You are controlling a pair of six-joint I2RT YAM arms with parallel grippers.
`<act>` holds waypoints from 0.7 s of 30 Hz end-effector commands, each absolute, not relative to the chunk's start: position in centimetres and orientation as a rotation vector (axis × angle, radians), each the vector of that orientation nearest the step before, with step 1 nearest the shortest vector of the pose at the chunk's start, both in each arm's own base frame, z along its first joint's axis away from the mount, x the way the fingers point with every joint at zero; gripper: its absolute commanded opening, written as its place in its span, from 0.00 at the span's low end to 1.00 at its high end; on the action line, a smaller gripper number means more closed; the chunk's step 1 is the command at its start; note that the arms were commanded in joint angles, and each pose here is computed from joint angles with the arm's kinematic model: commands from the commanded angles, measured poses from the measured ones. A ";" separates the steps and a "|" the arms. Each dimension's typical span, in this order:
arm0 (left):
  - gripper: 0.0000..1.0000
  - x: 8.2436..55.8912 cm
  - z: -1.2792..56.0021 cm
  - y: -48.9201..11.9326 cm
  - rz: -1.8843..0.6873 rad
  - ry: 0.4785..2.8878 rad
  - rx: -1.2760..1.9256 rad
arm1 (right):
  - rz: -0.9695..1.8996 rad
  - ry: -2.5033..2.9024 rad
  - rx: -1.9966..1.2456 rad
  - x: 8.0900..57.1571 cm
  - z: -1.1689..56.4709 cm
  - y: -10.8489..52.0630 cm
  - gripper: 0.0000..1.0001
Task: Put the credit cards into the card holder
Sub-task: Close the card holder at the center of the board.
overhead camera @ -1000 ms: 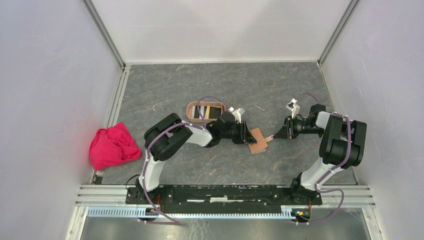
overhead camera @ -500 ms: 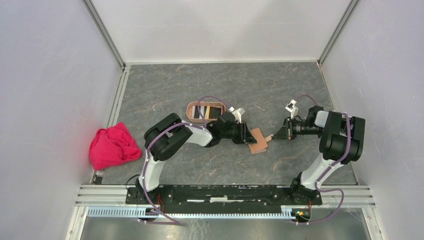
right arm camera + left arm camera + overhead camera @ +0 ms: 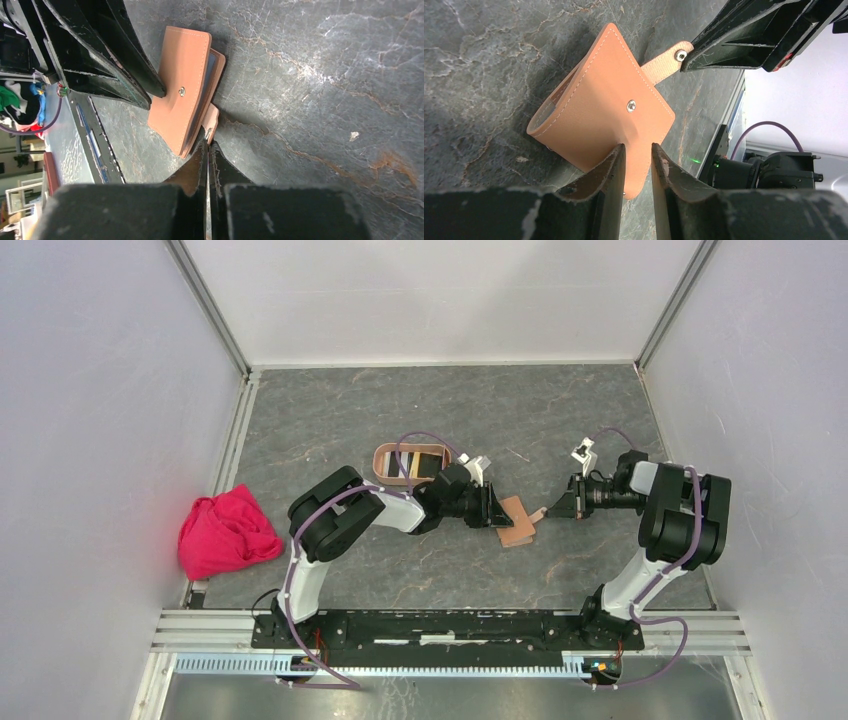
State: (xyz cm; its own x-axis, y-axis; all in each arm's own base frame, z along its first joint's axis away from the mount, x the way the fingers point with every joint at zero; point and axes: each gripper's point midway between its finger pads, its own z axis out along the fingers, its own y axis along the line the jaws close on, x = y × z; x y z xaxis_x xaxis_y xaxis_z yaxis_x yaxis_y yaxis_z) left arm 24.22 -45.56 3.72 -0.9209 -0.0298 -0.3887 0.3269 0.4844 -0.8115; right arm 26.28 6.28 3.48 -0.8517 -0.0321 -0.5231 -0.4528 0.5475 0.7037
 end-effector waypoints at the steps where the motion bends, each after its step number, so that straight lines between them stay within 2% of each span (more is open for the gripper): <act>1: 0.34 24.7 2.8 -44.3 -1.281 2.409 0.293 | 1.149 2.220 -0.502 27.9 6.0 5.9 0.00; 9: 0.33 25.1 4.8 -44.3 -1.264 2.354 0.354 | 0.966 2.130 -0.768 28.2 8.2 7.8 0.00; 14: 0.30 25.3 4.4 -44.4 -1.248 2.350 0.395 | 0.767 2.157 -0.911 28.8 7.3 9.0 0.00; 21: 0.30 26.2 3.0 -44.3 -1.237 2.363 0.428 | 0.630 2.203 -1.053 29.2 5.6 10.7 0.00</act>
